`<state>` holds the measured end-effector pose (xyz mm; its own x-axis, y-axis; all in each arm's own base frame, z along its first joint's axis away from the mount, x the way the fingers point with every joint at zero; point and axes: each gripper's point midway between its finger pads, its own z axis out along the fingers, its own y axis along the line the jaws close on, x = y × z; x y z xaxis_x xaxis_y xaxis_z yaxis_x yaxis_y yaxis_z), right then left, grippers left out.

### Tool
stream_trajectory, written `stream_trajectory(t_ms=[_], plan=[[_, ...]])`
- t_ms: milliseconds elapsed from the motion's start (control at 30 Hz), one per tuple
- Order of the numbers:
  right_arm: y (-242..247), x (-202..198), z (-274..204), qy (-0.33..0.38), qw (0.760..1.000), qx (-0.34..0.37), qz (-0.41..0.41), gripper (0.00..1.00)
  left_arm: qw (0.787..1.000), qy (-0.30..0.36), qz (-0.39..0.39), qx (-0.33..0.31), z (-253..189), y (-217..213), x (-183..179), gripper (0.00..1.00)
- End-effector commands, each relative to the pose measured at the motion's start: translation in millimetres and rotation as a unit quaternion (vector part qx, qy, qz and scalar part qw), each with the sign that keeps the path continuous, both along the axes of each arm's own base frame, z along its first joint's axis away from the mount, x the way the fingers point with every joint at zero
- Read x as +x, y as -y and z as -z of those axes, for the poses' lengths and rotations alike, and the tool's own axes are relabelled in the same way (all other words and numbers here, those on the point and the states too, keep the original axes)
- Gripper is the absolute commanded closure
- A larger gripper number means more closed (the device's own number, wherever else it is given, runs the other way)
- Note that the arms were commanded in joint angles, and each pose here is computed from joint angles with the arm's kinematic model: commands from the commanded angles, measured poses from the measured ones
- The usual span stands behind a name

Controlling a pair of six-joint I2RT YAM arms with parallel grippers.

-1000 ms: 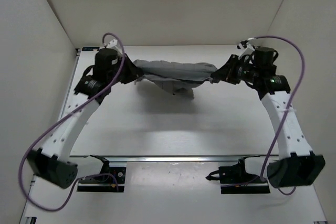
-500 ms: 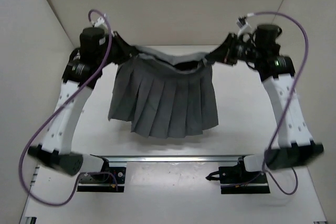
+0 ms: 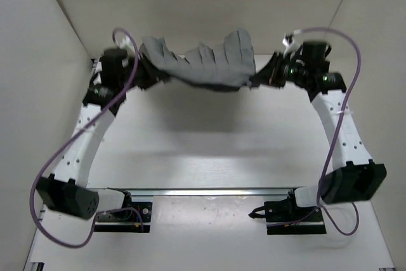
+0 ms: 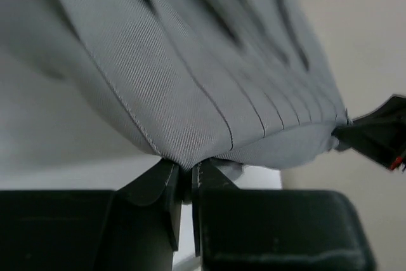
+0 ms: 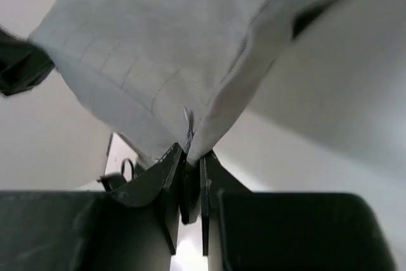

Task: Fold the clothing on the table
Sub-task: Flatten the skirt out, then fold the skirt

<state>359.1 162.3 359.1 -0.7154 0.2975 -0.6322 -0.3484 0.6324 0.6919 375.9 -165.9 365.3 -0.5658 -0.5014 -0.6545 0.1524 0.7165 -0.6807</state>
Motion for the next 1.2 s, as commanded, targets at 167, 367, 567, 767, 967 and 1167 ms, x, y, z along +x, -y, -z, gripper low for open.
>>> stream_trajectory(t_ms=[167, 367, 567, 767, 967, 1167], plan=[[24, -94, 217, -0.199, 0.973, -0.108, 0.035, 0.73, 0.971, -0.228, 0.028, 0.061, 250, -17, -141, 0.36], [48, -143, 281, -0.258, 0.948, -0.172, 0.065, 0.43, 0.959, -0.262, 0.023, 0.109, 293, -37, -182, 0.27], [61, -156, 308, -0.275, 0.937, -0.195, 0.092, 0.43, 0.958, -0.263, -0.001, 0.116, 309, -33, -184, 0.26], [60, -162, 334, -0.301, 0.923, -0.221, 0.088, 0.45, 0.949, -0.269, -0.007, 0.165, 325, -18, -172, 0.27], [39, -169, 346, -0.320, 0.916, -0.237, 0.052, 0.53, 0.947, -0.272, 0.008, 0.174, 335, 7, -159, 0.35], [21, -162, 340, -0.311, 0.921, -0.232, 0.022, 1.00, 0.952, -0.255, 0.002, 0.168, 323, 11, -140, 1.00]])
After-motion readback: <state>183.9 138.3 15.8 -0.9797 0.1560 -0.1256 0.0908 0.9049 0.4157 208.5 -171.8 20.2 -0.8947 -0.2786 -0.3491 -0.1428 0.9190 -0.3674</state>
